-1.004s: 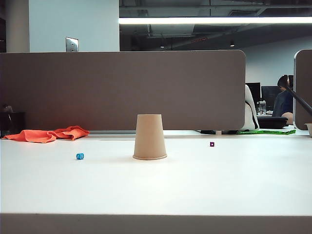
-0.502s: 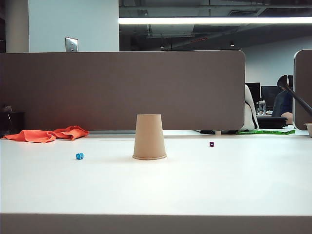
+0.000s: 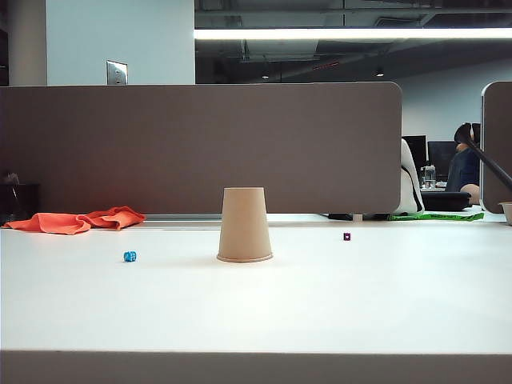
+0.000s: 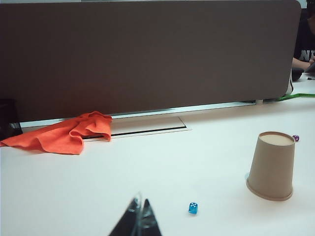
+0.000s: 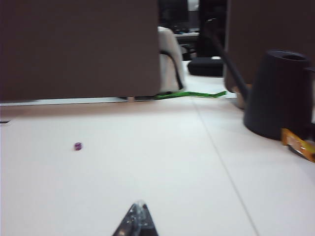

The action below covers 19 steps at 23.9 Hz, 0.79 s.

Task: Throw the dice onto the paper cup, compare its value with the values of the other dice on the table, place the die with the higher value on the paper cup, and take no action if both dice have the same value.

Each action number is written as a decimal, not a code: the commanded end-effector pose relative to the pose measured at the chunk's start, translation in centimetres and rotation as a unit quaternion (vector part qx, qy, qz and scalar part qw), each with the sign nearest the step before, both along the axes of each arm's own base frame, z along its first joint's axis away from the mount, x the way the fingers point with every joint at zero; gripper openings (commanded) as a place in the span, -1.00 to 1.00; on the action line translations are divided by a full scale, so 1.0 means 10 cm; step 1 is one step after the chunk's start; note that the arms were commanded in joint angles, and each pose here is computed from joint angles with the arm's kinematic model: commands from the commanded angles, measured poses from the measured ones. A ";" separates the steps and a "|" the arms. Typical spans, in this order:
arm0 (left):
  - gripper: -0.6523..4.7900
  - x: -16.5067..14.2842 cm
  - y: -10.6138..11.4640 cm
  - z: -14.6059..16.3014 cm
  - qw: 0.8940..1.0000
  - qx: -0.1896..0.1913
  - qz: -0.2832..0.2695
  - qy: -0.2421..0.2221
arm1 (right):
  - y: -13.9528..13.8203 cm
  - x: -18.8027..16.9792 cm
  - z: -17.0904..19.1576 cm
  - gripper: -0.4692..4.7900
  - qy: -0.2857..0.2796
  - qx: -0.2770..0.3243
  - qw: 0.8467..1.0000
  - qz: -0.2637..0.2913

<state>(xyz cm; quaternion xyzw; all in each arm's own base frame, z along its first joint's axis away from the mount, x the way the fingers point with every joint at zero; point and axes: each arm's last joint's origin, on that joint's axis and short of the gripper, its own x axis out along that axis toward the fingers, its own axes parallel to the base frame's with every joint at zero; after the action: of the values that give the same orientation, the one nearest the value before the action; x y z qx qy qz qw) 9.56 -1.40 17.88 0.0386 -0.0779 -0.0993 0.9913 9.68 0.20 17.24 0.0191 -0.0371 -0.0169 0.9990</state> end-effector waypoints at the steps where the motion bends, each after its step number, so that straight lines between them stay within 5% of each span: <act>1: -0.78 0.00 0.01 0.01 1.000 0.014 0.005 -0.006 | 0.02 0.00 0.01 -0.83 -0.006 -0.013 0.999 0.039; 8: -0.78 0.01 0.11 -0.02 0.999 -0.015 0.045 0.015 | 0.02 0.00 -0.02 -0.83 0.006 -0.020 0.999 0.041; 19: -0.78 0.01 0.14 -0.05 0.999 -0.008 0.014 0.036 | 0.03 0.00 -0.02 -0.83 0.009 -0.020 0.999 0.042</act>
<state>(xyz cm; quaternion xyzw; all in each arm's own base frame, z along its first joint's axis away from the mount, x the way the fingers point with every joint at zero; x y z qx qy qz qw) 9.67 0.00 17.33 0.0322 -0.0474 -0.0866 0.9946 9.69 0.43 16.96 0.0017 -0.0224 0.0235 0.9995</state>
